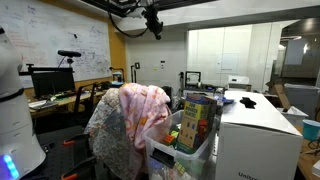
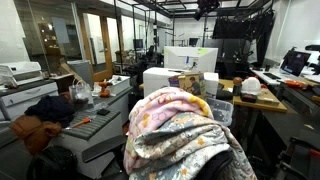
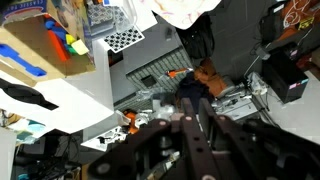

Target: Put the fleece on the boxes

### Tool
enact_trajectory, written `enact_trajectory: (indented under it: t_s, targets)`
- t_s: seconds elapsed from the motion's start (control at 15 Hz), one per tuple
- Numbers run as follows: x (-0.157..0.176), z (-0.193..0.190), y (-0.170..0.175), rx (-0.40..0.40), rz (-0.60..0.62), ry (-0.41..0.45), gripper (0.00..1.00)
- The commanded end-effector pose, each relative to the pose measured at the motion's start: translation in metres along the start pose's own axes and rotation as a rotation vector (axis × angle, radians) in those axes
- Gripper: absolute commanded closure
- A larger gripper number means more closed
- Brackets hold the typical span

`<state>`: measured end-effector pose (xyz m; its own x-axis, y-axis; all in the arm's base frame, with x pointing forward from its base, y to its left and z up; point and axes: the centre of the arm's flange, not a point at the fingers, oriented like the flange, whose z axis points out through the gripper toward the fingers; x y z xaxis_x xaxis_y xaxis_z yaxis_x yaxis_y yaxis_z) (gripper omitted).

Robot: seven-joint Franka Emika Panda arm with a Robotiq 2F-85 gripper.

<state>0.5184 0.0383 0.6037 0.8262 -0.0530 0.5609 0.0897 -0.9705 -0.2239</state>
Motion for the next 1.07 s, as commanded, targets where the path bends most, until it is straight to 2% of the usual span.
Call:
enact_trajectory:
  t_s: [0.0, 0.07, 0.13, 0.27, 0.33, 0.4, 0.47, 0.67, 1.0]
  targets:
    - [-0.016, -0.041, -0.035, -0.019, 0.017, -0.032, 0.96]
    - [-0.022, -0.049, -0.042, -0.026, 0.017, -0.052, 0.6]
    - [-0.029, -0.056, -0.049, -0.032, 0.012, -0.069, 0.59]
    - [-0.045, -0.063, -0.055, -0.048, 0.001, -0.122, 0.46]
    - [-0.035, -0.047, -0.032, -0.054, -0.002, -0.144, 0.39]
    - [-0.039, -0.044, -0.024, -0.054, -0.002, -0.16, 0.31]
    - [-0.044, -0.039, -0.016, -0.051, 0.004, -0.174, 0.23]
    - [-0.075, 0.012, 0.026, -0.059, 0.02, -0.225, 0.01]
    - [-0.135, 0.103, 0.062, -0.051, 0.027, -0.401, 0.0]
